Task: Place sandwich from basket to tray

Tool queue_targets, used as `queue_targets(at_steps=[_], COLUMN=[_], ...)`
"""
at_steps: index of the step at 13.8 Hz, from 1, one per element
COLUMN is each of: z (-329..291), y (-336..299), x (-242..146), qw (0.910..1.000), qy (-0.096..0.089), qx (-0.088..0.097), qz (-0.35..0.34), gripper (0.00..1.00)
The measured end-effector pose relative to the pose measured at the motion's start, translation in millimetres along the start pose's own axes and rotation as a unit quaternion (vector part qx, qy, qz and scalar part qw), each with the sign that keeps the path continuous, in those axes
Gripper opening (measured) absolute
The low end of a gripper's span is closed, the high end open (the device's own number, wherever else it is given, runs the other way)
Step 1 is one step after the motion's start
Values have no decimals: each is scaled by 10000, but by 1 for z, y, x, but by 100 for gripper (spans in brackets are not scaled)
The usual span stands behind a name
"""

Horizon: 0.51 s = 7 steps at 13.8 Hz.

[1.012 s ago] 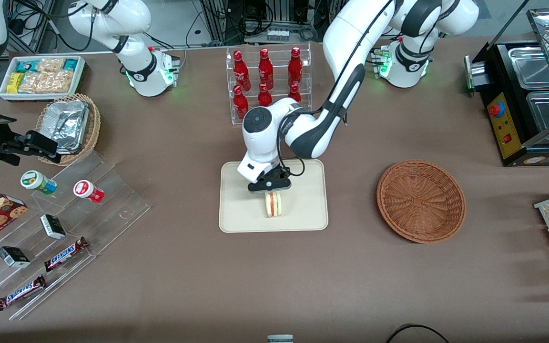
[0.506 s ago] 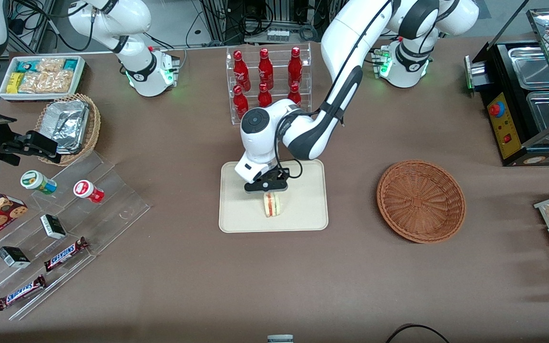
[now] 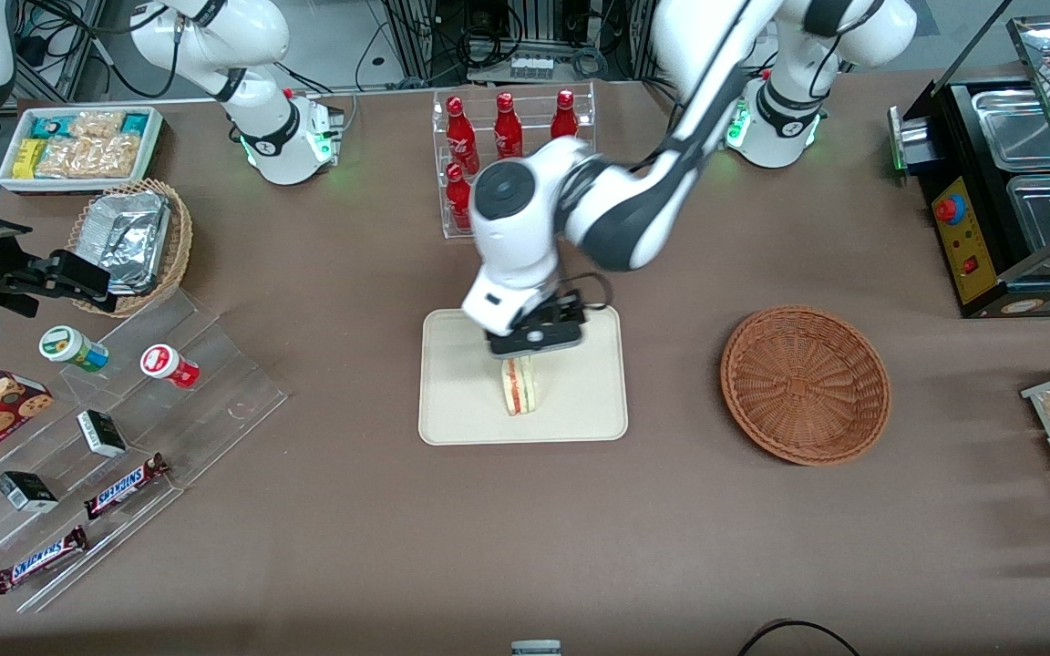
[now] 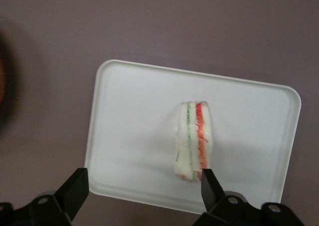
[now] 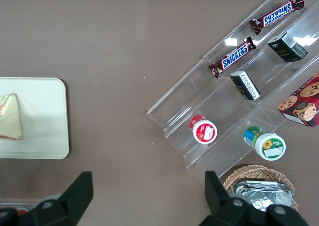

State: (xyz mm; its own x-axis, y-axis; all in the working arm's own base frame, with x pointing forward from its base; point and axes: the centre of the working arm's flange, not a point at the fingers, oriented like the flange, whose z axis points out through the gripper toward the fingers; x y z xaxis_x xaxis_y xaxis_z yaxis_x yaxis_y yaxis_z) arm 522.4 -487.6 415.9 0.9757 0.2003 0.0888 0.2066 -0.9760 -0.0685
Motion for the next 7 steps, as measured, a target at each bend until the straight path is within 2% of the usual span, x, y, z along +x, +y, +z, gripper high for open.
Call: queue_targets(at_steps=[3,7], z=[-76,-133], y=[-85,-210], x=[43,79], qw=[9985,9980], qy=[-175,-465], qx=[156,303], qz=[-495,-313], gripper=[100,100])
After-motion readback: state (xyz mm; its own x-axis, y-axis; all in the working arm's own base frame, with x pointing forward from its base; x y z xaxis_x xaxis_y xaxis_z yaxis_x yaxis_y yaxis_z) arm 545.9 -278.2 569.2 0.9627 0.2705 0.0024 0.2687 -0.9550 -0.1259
